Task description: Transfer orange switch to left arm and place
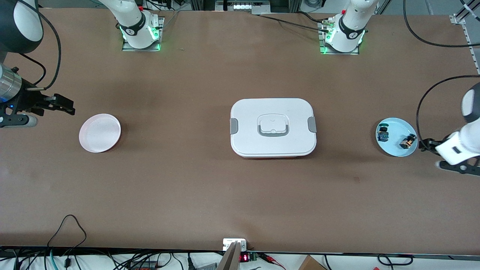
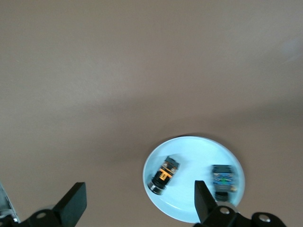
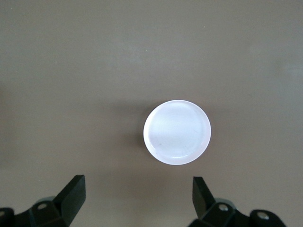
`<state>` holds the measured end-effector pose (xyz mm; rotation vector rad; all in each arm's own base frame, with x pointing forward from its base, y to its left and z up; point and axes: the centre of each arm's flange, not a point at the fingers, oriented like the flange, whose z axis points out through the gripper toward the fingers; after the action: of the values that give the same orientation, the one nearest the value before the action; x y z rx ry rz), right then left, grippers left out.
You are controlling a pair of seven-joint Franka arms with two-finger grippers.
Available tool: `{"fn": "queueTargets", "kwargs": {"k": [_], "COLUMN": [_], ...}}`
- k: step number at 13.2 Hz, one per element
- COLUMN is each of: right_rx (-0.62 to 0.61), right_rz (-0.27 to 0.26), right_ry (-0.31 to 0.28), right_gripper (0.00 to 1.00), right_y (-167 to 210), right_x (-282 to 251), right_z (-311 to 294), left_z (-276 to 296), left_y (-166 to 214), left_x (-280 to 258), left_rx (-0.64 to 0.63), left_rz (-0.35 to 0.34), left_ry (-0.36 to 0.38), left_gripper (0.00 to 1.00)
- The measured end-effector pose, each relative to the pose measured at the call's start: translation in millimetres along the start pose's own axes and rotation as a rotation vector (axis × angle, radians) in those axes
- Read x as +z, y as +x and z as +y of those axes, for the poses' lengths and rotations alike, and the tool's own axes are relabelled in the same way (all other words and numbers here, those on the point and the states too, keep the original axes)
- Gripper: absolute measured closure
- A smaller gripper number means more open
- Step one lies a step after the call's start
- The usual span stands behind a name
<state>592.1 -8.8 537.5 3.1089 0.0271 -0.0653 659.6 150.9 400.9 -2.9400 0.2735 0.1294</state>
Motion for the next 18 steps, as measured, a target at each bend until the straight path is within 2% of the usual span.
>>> {"fn": "queueTargets", "kwargs": {"k": [2,5,12,18], "right_rx": [0.066,0.036,0.008,-0.009], "right_rz": [0.001,0.005,0.052,0.016], "right_ry": [-0.001,-0.004,0.002,0.004], "right_gripper": [0.0,0.0,0.0,0.0], "right_y": [-0.2,-1.7,-27.0,-34.3], "right_x": [-0.7,-0.2,3.7,-3.2], "right_z": [-4.0,1.6,4.4,1.5], "left_z": [-12.1,-14.1,24.5,43.0], "left_y": [-4.7,-12.4,-6.9,-7.7], "left_x": [-52.0,-97.7,-149.4,-171.0], "left_rx": [-0.051,-0.064,-0.075,-0.053], "left_rz": [0.011,0.012,0.091,0.122], "left_ry": [-0.051,-0.083,-0.103,-0.099], "left_gripper": [0.0,0.0,0.0,0.0]}}
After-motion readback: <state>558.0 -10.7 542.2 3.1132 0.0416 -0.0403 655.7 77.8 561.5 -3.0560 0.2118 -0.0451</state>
